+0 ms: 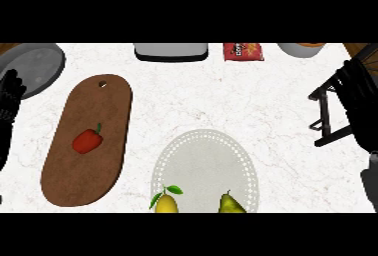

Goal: Pick the pear from the placemat and place it in the tiered shelf

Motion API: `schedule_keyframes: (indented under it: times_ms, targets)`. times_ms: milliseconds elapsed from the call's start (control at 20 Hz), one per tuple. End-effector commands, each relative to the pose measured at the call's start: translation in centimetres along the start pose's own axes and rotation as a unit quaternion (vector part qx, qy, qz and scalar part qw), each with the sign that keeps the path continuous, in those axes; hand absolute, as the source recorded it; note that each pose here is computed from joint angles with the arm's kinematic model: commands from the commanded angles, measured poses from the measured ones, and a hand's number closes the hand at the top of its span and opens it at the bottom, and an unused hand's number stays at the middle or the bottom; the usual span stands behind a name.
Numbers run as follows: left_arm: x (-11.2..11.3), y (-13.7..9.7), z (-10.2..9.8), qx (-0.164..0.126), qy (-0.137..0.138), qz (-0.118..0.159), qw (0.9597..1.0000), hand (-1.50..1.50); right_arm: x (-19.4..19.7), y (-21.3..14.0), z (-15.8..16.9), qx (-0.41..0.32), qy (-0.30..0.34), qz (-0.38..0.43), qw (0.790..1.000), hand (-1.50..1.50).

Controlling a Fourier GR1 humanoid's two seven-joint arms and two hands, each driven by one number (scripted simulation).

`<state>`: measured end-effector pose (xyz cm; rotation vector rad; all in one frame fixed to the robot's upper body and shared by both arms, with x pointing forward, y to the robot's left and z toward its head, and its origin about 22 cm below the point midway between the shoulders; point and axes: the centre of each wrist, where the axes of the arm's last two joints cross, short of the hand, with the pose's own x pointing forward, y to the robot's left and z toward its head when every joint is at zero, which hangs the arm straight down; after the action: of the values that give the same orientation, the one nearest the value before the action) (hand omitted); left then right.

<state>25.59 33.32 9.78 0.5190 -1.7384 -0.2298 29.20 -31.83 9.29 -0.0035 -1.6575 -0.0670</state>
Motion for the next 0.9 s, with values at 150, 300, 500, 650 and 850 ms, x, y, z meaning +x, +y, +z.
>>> schedule_keyframes:
  times_ms: [150,300,500,650,850]
  targets:
    - [-4.0,-1.3,1.9,-0.013,0.13,0.051,0.9901,0.0,-1.9,11.0,3.0,0.028,0.014,-0.048,0.998,1.5]
    - [-5.4,-2.1,3.4,-0.027,0.175,0.074,0.9814,0.0,-7.3,3.4,4.6,-0.077,0.155,0.187,0.967,1.5]
    - [-7.5,-1.8,5.0,-0.041,0.22,0.097,0.9699,0.0,-9.4,11.8,8.0,-0.169,0.111,0.14,0.969,-1.5]
    - [-7.2,-3.0,4.5,-0.049,0.221,0.109,0.9679,0.0,-9.0,19.1,12.1,-0.128,0.133,0.094,0.978,-1.5]
    - [-8.5,-3.0,5.5,-0.053,0.219,0.1,0.9691,0.0,-7.9,20.0,13.5,-0.134,0.152,0.171,0.964,-1.5]
